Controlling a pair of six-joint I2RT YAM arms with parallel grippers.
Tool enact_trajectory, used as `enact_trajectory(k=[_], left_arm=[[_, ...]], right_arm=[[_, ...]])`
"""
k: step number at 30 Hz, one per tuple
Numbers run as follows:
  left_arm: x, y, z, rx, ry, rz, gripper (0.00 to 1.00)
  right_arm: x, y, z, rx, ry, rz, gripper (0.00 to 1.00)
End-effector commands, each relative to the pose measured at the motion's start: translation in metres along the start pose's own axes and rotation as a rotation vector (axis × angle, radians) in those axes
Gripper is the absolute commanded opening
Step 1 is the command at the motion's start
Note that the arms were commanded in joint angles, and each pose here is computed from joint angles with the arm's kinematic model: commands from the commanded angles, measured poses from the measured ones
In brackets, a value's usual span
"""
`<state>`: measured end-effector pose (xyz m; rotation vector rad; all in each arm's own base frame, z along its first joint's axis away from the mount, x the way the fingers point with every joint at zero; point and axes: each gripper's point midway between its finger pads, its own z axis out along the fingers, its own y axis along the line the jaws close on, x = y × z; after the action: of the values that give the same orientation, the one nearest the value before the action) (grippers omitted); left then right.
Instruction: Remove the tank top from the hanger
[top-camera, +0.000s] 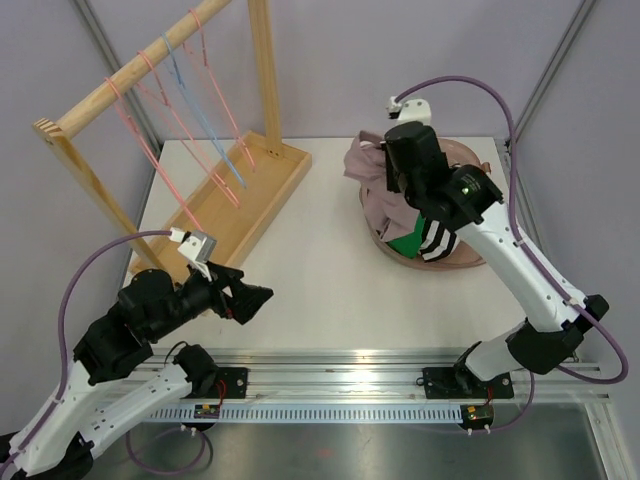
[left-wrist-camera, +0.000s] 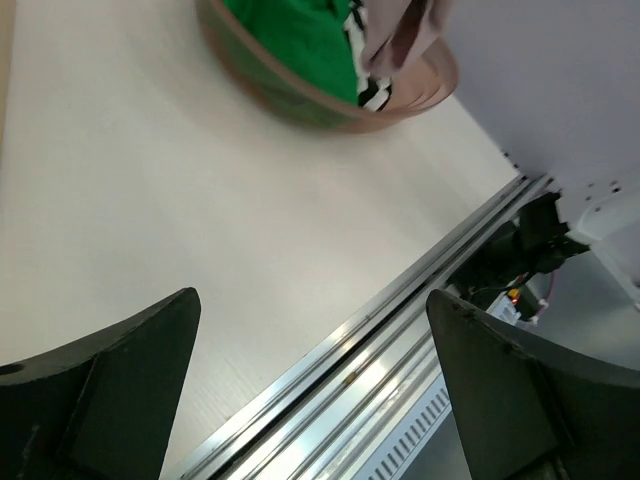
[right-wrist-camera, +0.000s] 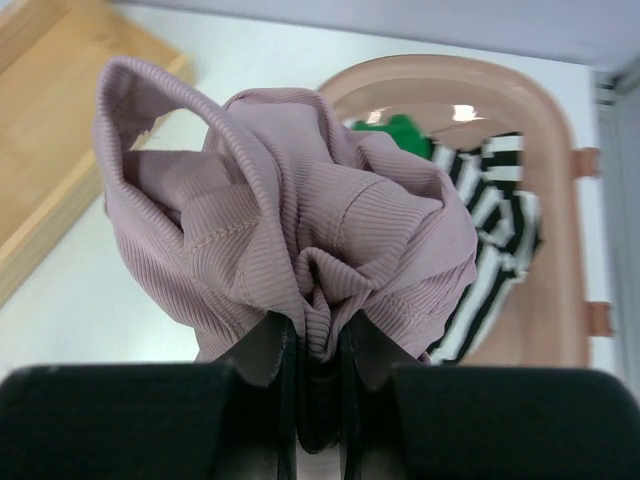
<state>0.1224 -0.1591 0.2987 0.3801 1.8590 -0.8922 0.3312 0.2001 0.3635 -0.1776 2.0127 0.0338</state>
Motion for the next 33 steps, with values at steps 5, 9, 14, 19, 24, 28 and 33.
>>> enact_trajectory(k=[5,9,14,19,24,28,33], left_arm=[[0.027,0.04,0.017,-0.173,0.043,0.01,0.99],[0.028,0.051,0.022,-0.222,0.026,0.011,0.99],[0.029,0.062,0.024,-0.285,0.041,0.005,0.99],[0.029,0.066,0.023,-0.304,0.039,0.0,0.99],[0.017,0.079,0.012,-0.379,-0.038,-0.031,0.99],[0.003,0.106,-0.001,-0.509,-0.119,-0.075,0.99],[-0.005,0.124,-0.007,-0.581,-0.16,-0.097,0.99]], right_arm=[[-0.009,-0.11,0.02,0.268,0.033,0.051,0.0],[0.007,-0.141,0.059,0.304,0.087,0.116,0.0],[0.036,-0.166,0.116,0.281,0.165,0.212,0.0],[0.094,-0.185,0.184,0.311,0.313,0.248,0.03],[0.153,-0.182,0.221,0.294,0.441,0.229,0.12],[0.155,-0.186,0.216,0.322,0.461,0.217,0.49],[0.097,-0.196,0.177,0.351,0.353,0.226,0.99]])
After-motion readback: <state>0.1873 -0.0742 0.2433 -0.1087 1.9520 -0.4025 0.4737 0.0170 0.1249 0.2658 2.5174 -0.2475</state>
